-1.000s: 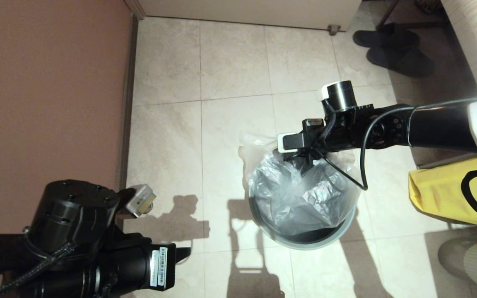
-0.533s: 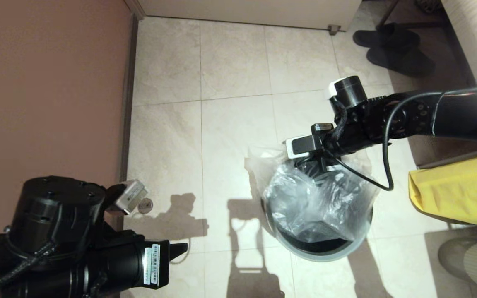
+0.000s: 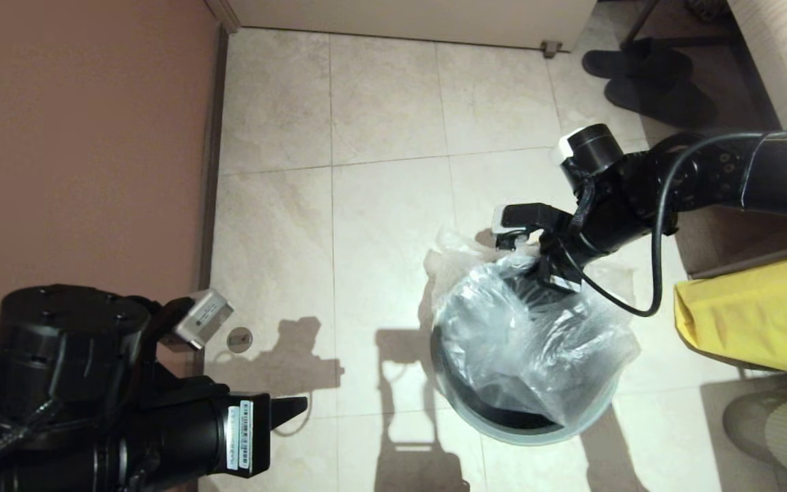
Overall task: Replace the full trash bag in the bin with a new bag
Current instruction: Put the new garbage bag on the trash can
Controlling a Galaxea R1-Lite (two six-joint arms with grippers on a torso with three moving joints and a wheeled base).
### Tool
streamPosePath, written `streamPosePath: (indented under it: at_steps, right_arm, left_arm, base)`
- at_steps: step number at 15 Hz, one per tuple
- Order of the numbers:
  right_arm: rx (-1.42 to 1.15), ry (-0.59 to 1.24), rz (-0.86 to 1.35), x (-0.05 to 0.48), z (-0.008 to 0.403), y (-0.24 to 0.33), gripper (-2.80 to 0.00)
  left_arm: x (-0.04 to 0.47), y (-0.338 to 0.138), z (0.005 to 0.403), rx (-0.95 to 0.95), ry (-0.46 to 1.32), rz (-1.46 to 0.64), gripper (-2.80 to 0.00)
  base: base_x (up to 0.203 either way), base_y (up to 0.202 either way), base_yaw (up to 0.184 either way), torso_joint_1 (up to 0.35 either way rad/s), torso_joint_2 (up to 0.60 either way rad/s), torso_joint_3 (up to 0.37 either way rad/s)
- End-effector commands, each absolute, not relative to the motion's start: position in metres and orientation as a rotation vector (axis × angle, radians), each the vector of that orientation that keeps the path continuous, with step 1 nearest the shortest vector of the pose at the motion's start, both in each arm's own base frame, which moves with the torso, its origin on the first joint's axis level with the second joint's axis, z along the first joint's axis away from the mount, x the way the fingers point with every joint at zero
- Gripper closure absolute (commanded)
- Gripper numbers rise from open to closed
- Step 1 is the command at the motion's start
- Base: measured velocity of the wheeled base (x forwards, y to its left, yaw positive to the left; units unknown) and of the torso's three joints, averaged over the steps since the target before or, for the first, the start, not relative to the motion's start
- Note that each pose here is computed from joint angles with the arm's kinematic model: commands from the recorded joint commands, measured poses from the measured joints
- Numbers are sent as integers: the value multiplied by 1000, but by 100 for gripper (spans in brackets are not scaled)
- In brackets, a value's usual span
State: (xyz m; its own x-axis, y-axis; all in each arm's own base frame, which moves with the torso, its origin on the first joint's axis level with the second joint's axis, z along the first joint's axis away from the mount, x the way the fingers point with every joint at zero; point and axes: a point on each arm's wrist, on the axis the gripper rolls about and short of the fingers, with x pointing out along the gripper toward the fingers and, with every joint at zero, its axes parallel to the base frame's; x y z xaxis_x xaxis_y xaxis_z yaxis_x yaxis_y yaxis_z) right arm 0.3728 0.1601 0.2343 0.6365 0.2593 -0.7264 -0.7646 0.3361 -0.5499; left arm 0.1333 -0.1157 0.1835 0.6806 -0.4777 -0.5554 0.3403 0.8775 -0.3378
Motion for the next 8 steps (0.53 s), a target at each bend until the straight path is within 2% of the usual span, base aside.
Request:
streamPosePath:
  at_steps: [1, 5, 8]
  right_arm:
    - [-830, 648, 648, 386, 222, 160, 0]
    - [-520, 706, 603, 392, 220, 151, 0]
    - [-383, 741, 557, 390, 221, 150, 0]
  left_arm:
    - [135, -117, 186, -220, 675, -463, 0]
    - [141, -122, 205, -248, 608, -480, 0]
    - [167, -140, 216, -223, 583, -478, 0]
  base:
    - [0, 0, 0, 0, 0, 0]
    - [0, 0, 0, 0, 0, 0]
    - [0, 0, 0, 0, 0, 0]
